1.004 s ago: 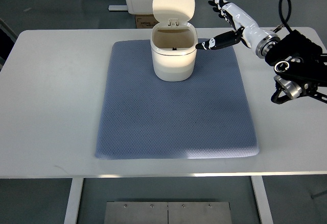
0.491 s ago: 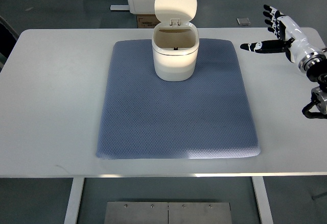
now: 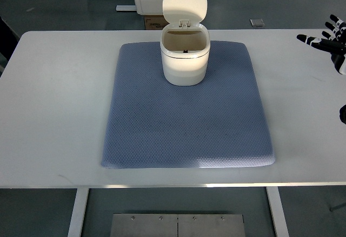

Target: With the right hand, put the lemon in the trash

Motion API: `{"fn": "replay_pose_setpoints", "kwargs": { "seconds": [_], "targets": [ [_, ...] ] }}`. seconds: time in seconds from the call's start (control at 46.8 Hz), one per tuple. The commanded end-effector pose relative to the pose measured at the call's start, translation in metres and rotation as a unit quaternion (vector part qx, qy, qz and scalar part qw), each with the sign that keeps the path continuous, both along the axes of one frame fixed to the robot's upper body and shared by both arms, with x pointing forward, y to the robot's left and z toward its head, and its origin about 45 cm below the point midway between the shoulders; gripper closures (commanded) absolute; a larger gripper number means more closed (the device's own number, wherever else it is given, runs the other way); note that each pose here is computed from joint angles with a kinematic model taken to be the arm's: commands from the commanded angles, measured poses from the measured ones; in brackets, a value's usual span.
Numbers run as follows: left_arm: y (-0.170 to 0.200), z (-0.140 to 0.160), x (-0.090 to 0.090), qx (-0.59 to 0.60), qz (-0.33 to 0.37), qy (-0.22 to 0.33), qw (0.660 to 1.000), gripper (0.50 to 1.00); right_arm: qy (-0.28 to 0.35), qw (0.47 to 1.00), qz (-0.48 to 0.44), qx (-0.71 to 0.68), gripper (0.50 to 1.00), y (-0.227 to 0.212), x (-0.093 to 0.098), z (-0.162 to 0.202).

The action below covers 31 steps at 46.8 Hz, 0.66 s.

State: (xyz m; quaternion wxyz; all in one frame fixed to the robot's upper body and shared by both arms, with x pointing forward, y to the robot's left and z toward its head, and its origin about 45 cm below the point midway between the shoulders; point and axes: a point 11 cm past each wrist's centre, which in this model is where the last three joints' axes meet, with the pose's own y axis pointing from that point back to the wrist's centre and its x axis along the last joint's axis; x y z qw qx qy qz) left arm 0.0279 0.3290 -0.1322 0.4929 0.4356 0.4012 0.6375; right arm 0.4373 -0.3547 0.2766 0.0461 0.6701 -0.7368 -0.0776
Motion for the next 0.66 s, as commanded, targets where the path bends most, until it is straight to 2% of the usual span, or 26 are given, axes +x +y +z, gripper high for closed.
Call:
{"fn": "replay_pose_setpoints", "kwargs": {
  "seconds": [0.0, 0.192, 0.342, 0.641],
  "targets": [
    [0.0, 0.0, 0.0, 0.0, 0.0, 0.0, 1.0, 0.5, 0.01, 0.999, -0.01, 0.039, 0.5, 0.002, 0.005, -0.009],
    [0.0, 0.0, 0.0, 0.0, 0.0, 0.0, 1.0, 0.5, 0.033, 0.983, -0.055, 0.171, 0.5, -0.006, 0.014, -0.05],
    [0.0, 0.0, 0.0, 0.0, 0.0, 0.0, 1.0, 0.5, 0.024, 0.963, -0.06, 0.26, 0.5, 0.004, 0.018, -0.073],
    [0.0, 0.0, 0.0, 0.0, 0.0, 0.0, 1.0, 0.5, 0.018, 0.959, -0.055, 0.276, 0.5, 0.011, 0.016, -0.096]
  ]
}}
